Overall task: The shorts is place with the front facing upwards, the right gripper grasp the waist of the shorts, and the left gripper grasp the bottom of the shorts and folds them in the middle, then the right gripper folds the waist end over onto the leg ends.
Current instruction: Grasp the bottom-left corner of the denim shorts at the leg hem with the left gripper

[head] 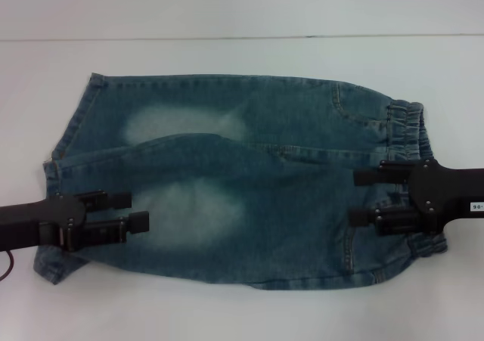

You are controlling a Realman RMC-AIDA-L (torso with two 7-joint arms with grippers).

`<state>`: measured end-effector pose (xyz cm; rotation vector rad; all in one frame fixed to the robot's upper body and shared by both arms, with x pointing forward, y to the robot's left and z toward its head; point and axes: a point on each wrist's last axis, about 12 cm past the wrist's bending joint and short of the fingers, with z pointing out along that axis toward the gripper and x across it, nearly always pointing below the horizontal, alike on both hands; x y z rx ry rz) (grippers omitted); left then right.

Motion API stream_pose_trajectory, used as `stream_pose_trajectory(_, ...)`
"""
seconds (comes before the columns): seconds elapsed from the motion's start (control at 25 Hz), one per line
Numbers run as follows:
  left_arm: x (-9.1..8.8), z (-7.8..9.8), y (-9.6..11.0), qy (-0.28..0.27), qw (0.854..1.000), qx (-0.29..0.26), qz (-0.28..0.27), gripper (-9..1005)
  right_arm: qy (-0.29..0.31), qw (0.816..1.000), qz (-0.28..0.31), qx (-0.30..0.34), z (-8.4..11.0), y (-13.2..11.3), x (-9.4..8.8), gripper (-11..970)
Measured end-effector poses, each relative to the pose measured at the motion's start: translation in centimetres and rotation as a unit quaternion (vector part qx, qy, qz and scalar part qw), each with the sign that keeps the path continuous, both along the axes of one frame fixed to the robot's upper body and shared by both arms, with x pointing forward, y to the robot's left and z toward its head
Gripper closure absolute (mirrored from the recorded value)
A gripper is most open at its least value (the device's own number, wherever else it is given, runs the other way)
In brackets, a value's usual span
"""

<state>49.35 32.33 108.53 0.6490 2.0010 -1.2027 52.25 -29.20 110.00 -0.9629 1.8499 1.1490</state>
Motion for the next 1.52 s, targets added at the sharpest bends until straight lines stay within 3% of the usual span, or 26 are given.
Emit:
stream_pose_trajectory(0.52, 0.2, 0.3, 0.1, 0.011, 1.0, -0.003, 0.003, 198, -0.001, 1.0, -0.002, 0.001, -0.1, -0.1, -0.1, 93)
stream_pose_trajectory(0.84, -0.3, 2.1, 3.1, 0.071, 0.996, 0.01, 0.044, 198, -0.003, 1.0, -0.004, 0.001, -0.1, -0.1, -0.1, 93)
stream_pose_trajectory(1.2, -0.5, 2.6, 6.5, 0.214, 0.965, 0.036, 0.145, 199, -0.017, 1.0, -0.005, -0.003, 0.0, 0.1, 0.3, 93)
stream_pose_trajectory(1.4, -0.4, 2.6, 7.2, 0.283, 0.94, 0.066, 0.178, 199, -0.022, 1.0, -0.003, -0.003, 0.2, 0.4, 0.7, 93)
stream_pose_trajectory(1.52, -0.2, 2.5, 7.2, 0.299, 0.934, 0.076, 0.182, 199, -0.027, 1.0, 0.0, -0.003, 0.4, 0.6, 1.0, 93)
